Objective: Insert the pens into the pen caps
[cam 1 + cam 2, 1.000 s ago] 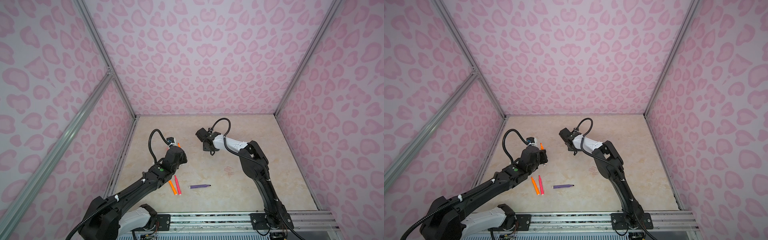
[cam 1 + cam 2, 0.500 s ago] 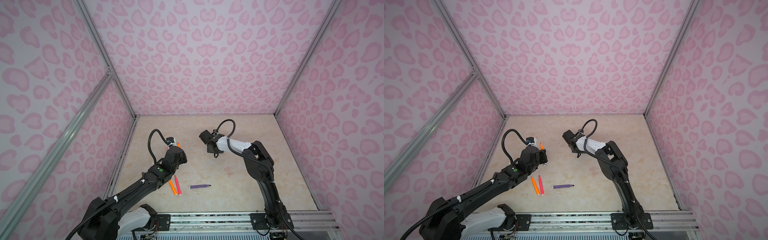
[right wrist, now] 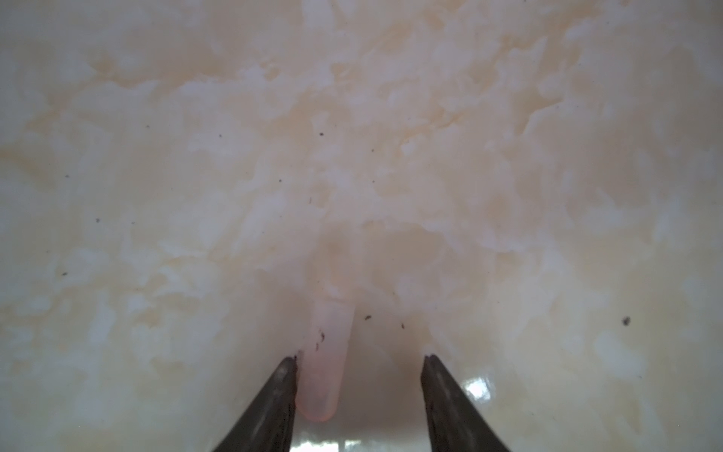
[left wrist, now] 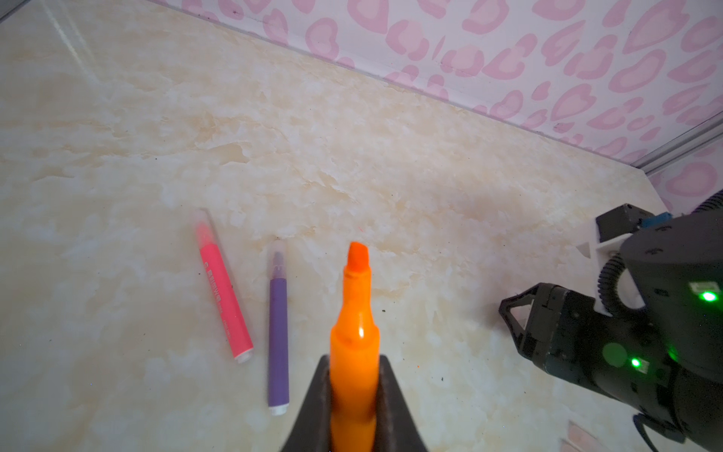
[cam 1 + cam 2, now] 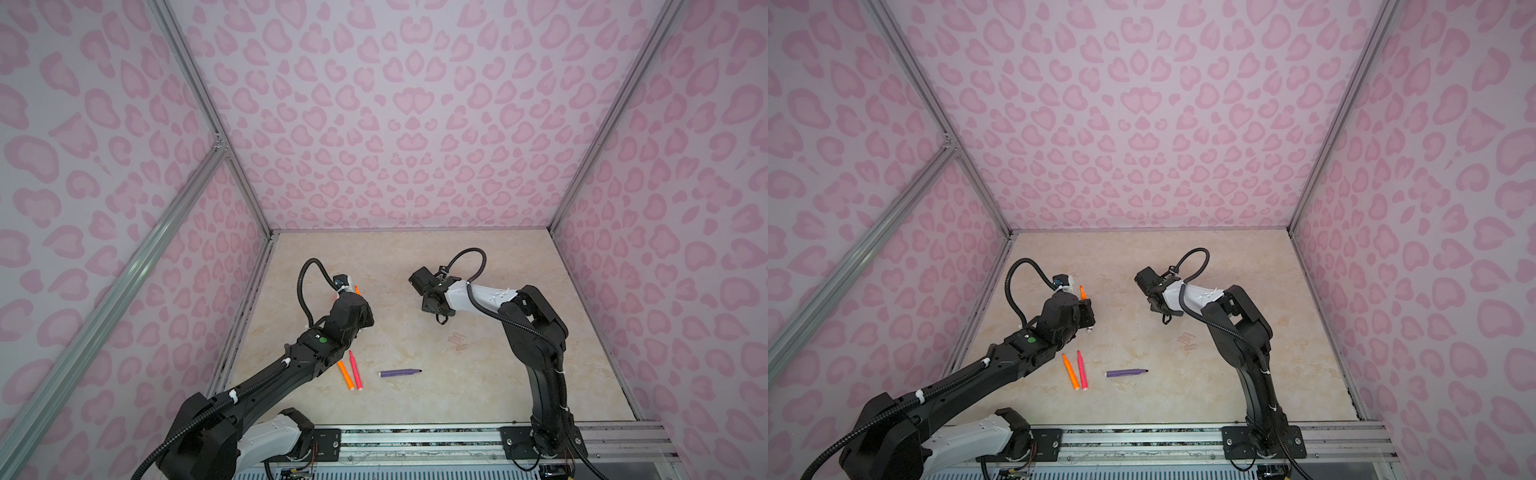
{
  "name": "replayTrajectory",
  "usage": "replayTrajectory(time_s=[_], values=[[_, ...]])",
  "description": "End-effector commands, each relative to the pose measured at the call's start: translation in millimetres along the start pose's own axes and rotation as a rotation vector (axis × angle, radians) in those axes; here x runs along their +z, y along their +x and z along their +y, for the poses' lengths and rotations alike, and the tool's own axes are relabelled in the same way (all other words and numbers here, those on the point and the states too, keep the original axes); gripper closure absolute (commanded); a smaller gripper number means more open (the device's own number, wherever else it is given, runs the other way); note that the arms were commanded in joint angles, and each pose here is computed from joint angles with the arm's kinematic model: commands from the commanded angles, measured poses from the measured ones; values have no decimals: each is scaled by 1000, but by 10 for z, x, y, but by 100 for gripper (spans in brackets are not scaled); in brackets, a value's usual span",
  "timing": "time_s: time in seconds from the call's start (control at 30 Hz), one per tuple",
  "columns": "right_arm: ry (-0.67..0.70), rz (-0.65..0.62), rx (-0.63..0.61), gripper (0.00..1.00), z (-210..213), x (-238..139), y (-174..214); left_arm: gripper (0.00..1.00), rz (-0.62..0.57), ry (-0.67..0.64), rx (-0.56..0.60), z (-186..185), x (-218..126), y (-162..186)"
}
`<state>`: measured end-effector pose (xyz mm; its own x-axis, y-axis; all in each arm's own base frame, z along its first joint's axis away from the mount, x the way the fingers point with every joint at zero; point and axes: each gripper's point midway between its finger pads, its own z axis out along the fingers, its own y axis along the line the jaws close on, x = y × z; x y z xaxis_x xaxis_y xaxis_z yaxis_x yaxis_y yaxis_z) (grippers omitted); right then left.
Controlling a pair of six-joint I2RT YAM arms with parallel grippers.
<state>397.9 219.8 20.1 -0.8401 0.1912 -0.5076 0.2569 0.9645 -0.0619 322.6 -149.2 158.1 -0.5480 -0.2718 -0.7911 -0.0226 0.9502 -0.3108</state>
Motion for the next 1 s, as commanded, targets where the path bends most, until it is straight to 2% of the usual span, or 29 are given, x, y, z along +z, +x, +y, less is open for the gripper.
replayTrajectory(time_s=[0.0,0.27,0.37,0.67,0.97], values=[[-4,50,-7,49,30,97,118,97,-17,-8,0,11,8,-34],[2,47,-5,50,25,124,85,97,-16,-7,-1,11,8,-35],[4,55,3,56,6,158,78,97,-13,-2,-1,-1,14,-31],[4,68,8,62,-8,209,67,97,-3,6,0,-18,30,-9],[-9,73,12,75,6,198,78,97,-2,18,2,-44,28,-15]])
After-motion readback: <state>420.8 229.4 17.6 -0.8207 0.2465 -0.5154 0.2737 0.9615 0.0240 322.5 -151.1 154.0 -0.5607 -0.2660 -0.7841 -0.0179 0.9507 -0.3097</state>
